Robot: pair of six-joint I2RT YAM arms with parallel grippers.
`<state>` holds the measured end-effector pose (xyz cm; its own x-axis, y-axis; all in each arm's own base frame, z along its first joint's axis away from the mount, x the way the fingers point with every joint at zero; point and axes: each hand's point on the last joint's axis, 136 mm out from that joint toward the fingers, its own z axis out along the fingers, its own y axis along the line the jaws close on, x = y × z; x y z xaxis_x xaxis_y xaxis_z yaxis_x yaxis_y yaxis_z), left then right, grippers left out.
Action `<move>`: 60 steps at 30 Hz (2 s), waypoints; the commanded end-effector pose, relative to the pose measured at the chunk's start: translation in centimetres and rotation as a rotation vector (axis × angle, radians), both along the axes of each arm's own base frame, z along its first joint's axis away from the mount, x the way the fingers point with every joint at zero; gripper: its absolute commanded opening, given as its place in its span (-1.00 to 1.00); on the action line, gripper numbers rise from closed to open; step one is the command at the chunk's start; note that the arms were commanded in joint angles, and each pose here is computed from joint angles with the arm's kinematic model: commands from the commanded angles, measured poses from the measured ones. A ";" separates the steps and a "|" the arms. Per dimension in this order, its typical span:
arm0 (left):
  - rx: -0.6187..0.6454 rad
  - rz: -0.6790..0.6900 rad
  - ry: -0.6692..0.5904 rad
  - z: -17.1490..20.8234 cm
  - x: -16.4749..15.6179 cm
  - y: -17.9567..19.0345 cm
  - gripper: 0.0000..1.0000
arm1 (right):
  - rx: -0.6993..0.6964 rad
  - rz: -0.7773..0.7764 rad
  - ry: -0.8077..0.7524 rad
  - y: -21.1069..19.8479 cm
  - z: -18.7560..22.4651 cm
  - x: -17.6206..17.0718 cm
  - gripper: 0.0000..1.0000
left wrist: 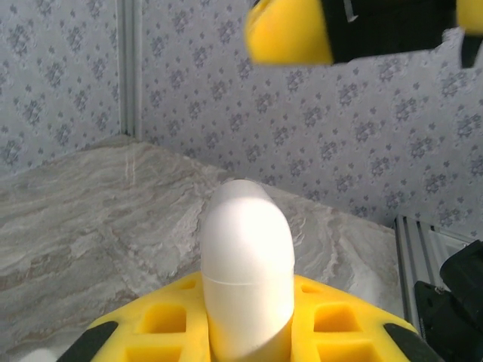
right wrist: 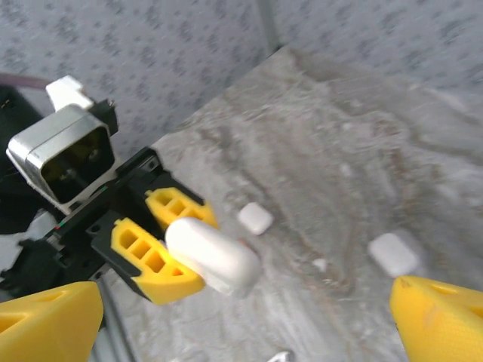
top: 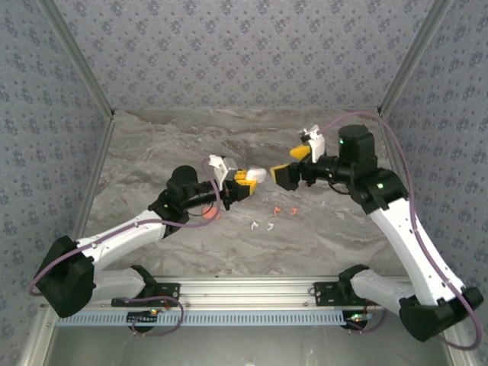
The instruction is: Insert the wireless bluetooth earbuds into the charging case
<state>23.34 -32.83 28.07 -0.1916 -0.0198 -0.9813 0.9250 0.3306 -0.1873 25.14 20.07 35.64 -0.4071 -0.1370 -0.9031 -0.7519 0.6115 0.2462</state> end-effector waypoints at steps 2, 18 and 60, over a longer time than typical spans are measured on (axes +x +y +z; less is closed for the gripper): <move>0.015 0.063 0.010 -0.4 1.2 0.6 -0.95 | 0.021 -0.165 -0.108 -3.1 0.2 0.9 1.00; 0.209 0.167 0.579 -14.2 8.2 -2.8 -1.00 | 0.343 -0.281 0.047 -3.8 -2.9 3.8 1.00; 0.297 0.432 0.609 -12.5 11.7 3.3 0.41 | 0.138 -0.381 0.107 -4.8 -6.9 4.1 1.00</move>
